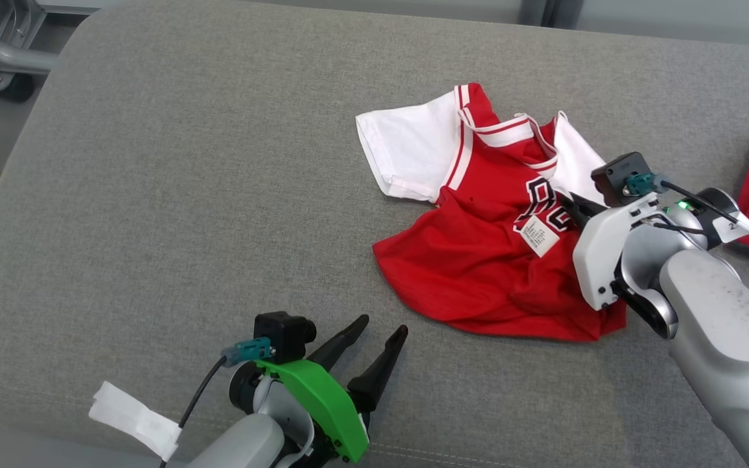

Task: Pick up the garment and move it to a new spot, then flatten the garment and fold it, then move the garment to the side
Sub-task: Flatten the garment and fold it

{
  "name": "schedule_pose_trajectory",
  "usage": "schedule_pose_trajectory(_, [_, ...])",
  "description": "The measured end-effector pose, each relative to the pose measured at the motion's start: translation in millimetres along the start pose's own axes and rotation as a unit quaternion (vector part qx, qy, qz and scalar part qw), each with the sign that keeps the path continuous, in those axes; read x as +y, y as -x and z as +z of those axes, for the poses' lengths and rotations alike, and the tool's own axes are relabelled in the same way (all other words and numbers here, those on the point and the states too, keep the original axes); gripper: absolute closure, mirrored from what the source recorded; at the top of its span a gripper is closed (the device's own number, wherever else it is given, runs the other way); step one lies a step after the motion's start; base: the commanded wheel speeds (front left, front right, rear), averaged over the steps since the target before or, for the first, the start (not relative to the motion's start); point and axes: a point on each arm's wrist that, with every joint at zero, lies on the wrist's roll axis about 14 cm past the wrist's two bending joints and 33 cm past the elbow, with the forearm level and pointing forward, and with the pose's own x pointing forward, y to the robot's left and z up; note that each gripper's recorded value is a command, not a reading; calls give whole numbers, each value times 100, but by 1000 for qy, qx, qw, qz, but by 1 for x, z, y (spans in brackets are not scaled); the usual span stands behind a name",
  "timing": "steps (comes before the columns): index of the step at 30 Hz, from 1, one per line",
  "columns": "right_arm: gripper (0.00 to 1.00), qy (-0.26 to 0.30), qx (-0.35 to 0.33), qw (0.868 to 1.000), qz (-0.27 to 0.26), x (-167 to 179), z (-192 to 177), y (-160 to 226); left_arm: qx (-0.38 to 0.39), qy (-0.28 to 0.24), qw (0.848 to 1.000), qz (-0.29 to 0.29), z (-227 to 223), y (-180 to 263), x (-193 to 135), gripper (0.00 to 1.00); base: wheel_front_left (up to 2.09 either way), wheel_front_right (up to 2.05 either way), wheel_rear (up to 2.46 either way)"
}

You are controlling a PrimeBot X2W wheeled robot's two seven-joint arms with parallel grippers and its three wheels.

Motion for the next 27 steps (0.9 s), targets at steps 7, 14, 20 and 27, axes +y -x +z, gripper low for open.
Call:
schedule_pose_trajectory(7, [100, -89, -27, 995, -47, -22, -4, 9, 5, -2, 1000, -5, -2, -1, -3, 0, 0, 0, 0])
schedule_pose_trajectory(14, [100, -203, -36, 974, -90, -31, -25, 19, 6, -3, 1000, -20, -2, -7, -11, 0, 0, 0, 0])
schedule_pose_trajectory(20, [55, -201, -21, 972, -124, -50, -45, 26, 0, -13, 999, -52, 7, -21, -28, 0, 0, 0, 0])
schedule_pose_trajectory(27, [0, -185, -22, 974, -132, -56, -52, 28, -31, -36, 991, -124, 37, -44, -68, 0, 0, 0, 0])
